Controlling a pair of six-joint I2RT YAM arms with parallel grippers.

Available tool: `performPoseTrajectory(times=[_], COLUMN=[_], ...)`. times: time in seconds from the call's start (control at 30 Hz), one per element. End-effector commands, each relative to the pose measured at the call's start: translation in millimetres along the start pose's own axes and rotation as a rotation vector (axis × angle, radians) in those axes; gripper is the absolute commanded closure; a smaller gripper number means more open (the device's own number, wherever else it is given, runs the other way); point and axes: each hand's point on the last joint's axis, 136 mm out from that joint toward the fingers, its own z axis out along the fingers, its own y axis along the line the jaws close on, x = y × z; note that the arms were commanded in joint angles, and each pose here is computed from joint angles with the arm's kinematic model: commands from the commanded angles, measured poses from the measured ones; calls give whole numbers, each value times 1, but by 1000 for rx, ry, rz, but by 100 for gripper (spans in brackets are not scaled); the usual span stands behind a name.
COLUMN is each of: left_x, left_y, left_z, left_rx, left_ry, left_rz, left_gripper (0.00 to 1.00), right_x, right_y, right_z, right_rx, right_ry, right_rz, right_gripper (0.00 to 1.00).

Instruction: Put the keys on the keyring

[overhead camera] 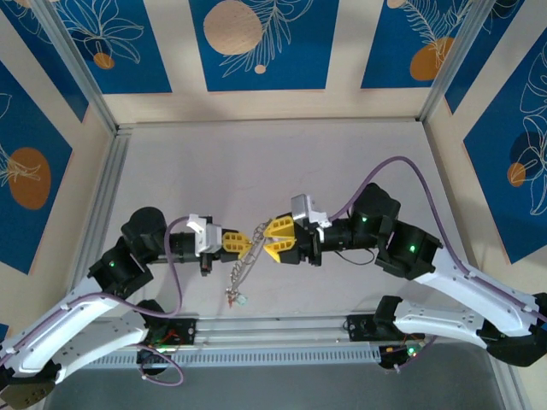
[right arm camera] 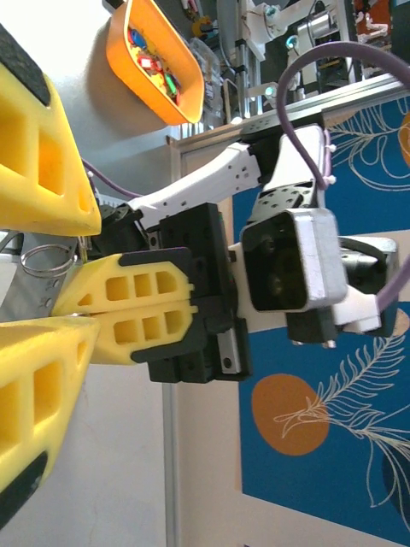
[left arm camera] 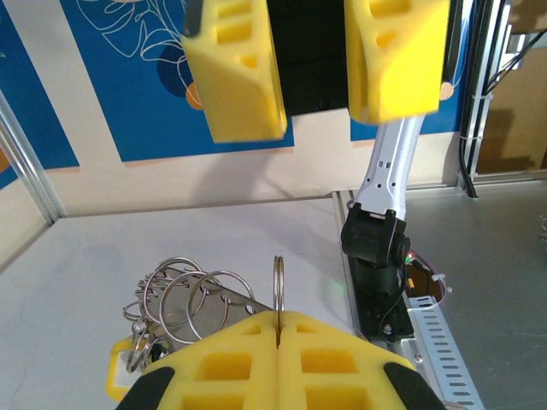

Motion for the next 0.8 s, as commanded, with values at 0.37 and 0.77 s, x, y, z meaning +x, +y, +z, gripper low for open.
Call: performPoseTrajectory(times=[0.37, 0.77], left_x=[-29, -26], left_y=[-6, 3], left_z=[-17, -11], left_rx=[-45, -72], left_ry=[4, 112], left_rz=[143, 196], left_gripper=[100, 100], right_x=[6, -5], right_y=[-19, -10], right_z=[12, 11], right_rx=[-14, -68], right_ry=[143, 195], right_rz=[73, 89], right_gripper=[67, 66])
